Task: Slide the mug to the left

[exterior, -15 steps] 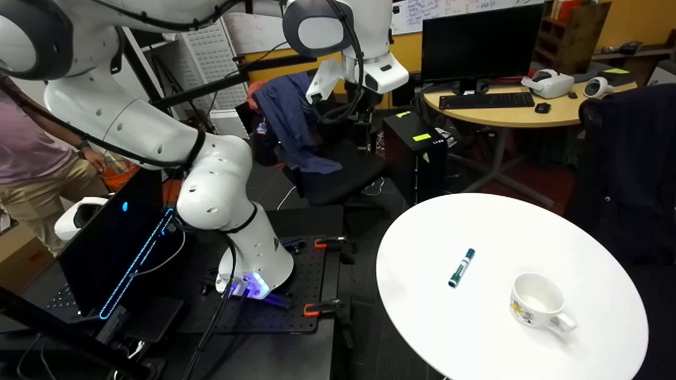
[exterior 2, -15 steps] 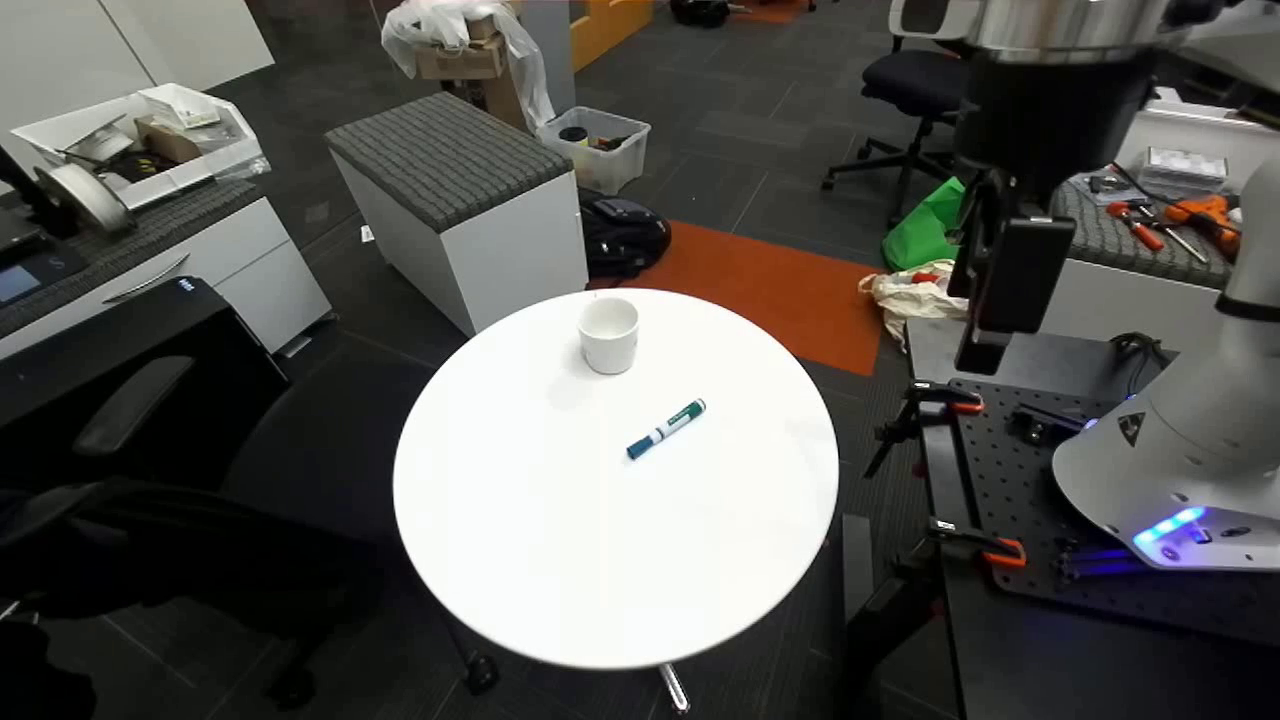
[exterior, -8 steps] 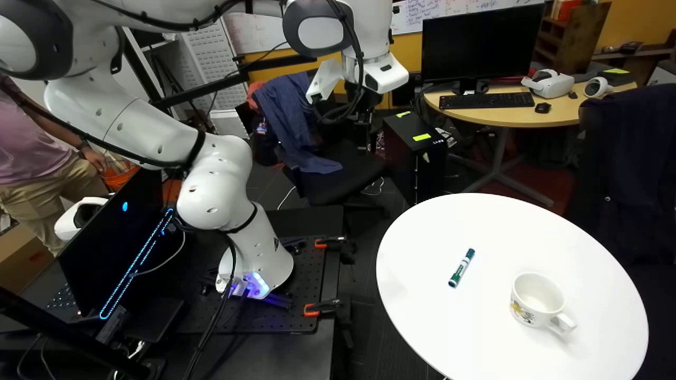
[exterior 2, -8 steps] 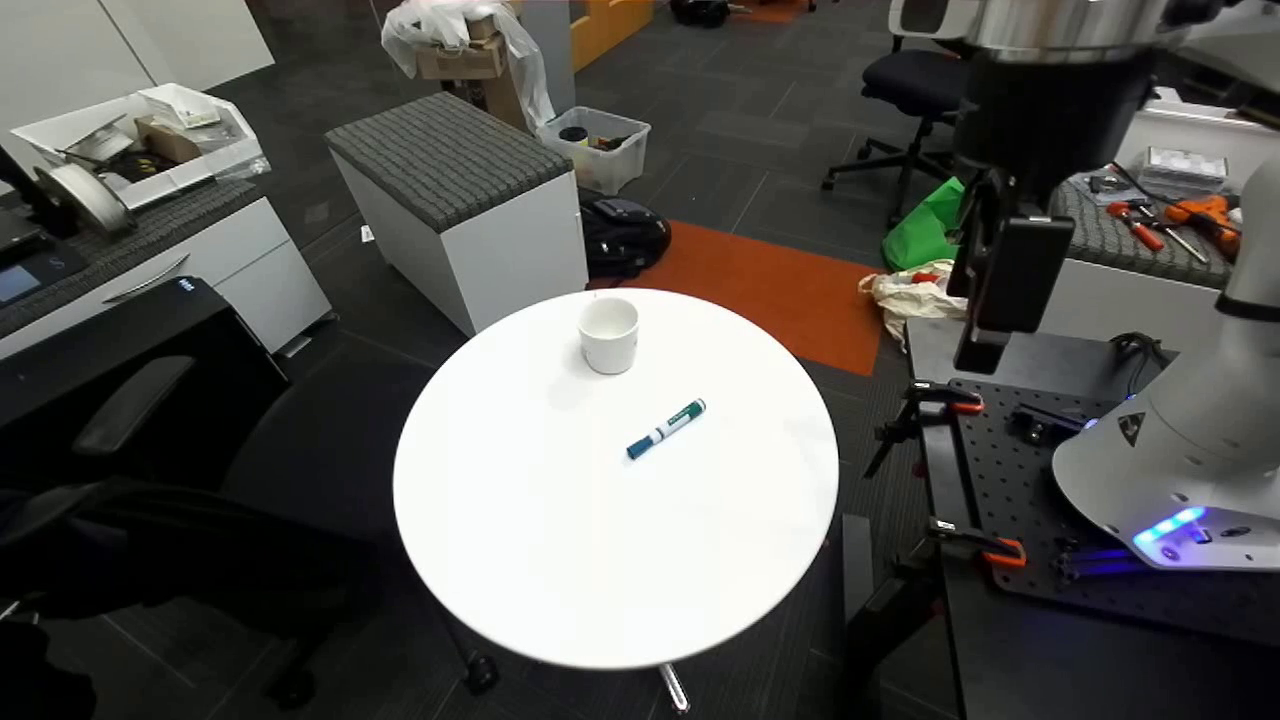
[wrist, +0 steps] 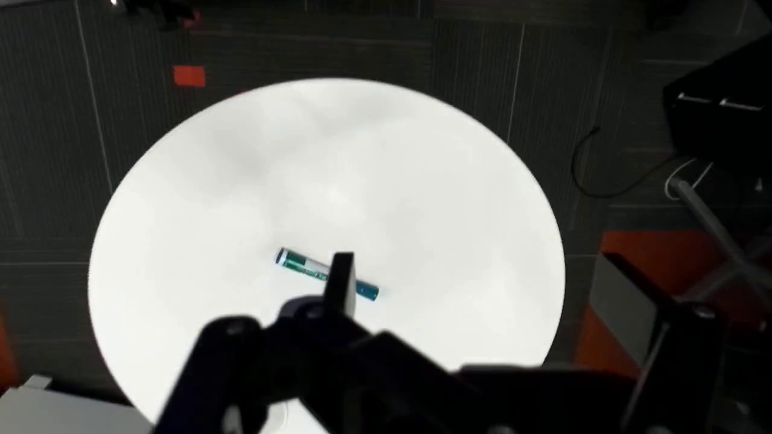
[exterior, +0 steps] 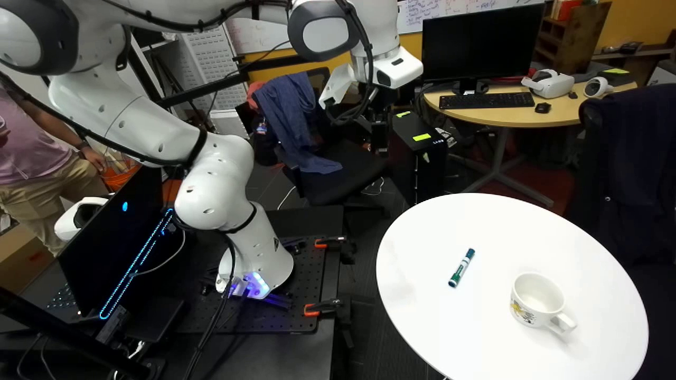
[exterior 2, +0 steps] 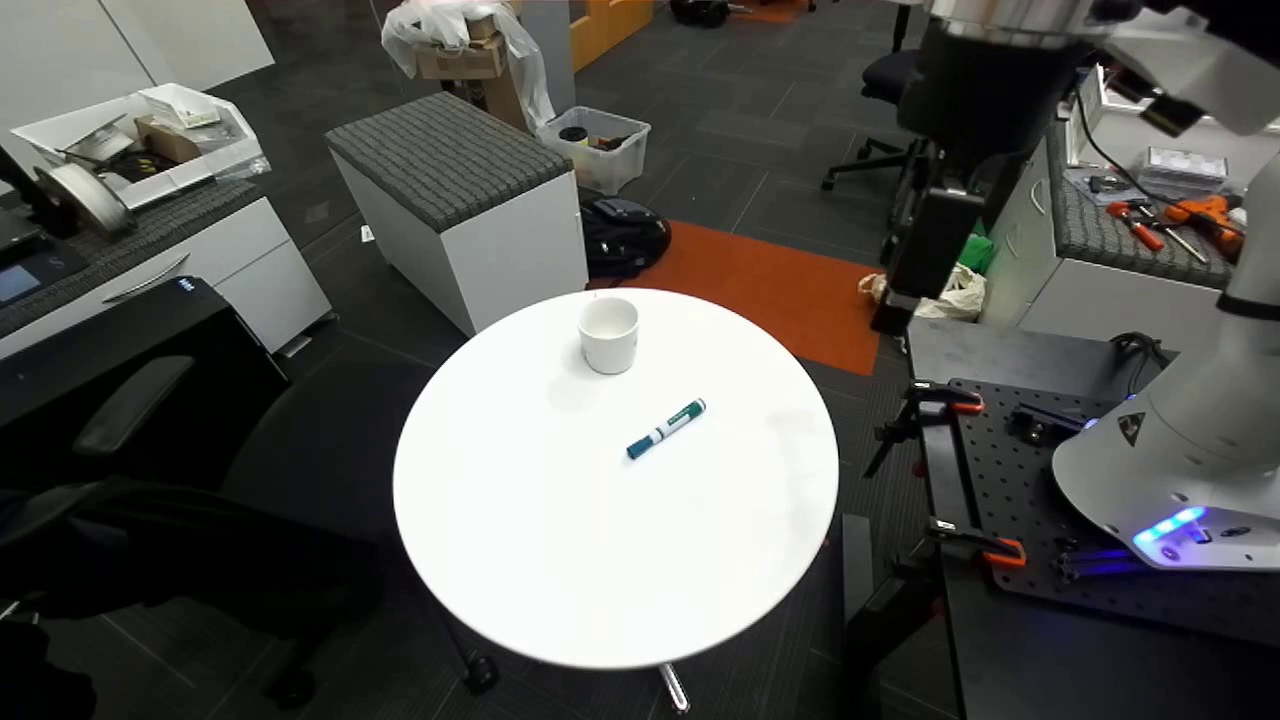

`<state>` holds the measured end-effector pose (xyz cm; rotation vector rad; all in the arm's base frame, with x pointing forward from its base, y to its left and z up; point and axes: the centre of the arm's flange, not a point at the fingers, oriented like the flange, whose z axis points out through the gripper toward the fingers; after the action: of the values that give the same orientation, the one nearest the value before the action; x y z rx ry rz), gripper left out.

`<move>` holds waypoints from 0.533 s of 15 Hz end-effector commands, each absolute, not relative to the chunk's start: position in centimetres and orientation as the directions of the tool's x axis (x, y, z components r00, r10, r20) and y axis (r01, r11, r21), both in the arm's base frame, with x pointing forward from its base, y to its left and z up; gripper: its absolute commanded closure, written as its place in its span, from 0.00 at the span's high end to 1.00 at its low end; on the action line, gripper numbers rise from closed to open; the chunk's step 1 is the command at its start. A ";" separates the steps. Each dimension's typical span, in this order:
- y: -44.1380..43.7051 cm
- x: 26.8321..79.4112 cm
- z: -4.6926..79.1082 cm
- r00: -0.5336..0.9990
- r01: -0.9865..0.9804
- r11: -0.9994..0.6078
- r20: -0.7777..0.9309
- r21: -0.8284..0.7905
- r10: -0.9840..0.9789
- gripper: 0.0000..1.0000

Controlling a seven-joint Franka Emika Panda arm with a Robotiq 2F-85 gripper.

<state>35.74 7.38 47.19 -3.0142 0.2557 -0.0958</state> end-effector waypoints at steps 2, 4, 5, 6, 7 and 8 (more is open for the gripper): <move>5.5 39.2 45.6 0.968 -0.181 -0.983 0.173 -0.025 -0.183 1.00; 4.5 40.5 44.9 0.963 -0.175 -0.984 0.209 0.019 -0.168 1.00; 4.0 41.1 44.5 0.962 -0.169 -0.985 0.223 0.038 -0.156 1.00; 3.5 41.7 44.1 0.961 -0.164 -0.985 0.234 0.056 -0.147 1.00; 3.0 42.2 43.8 0.960 -0.161 -0.985 0.241 0.068 -0.140 1.00; 2.5 42.8 43.3 0.959 -0.164 -0.983 0.246 0.080 -0.140 1.00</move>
<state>40.48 3.48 44.46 -3.1701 0.2239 -0.3536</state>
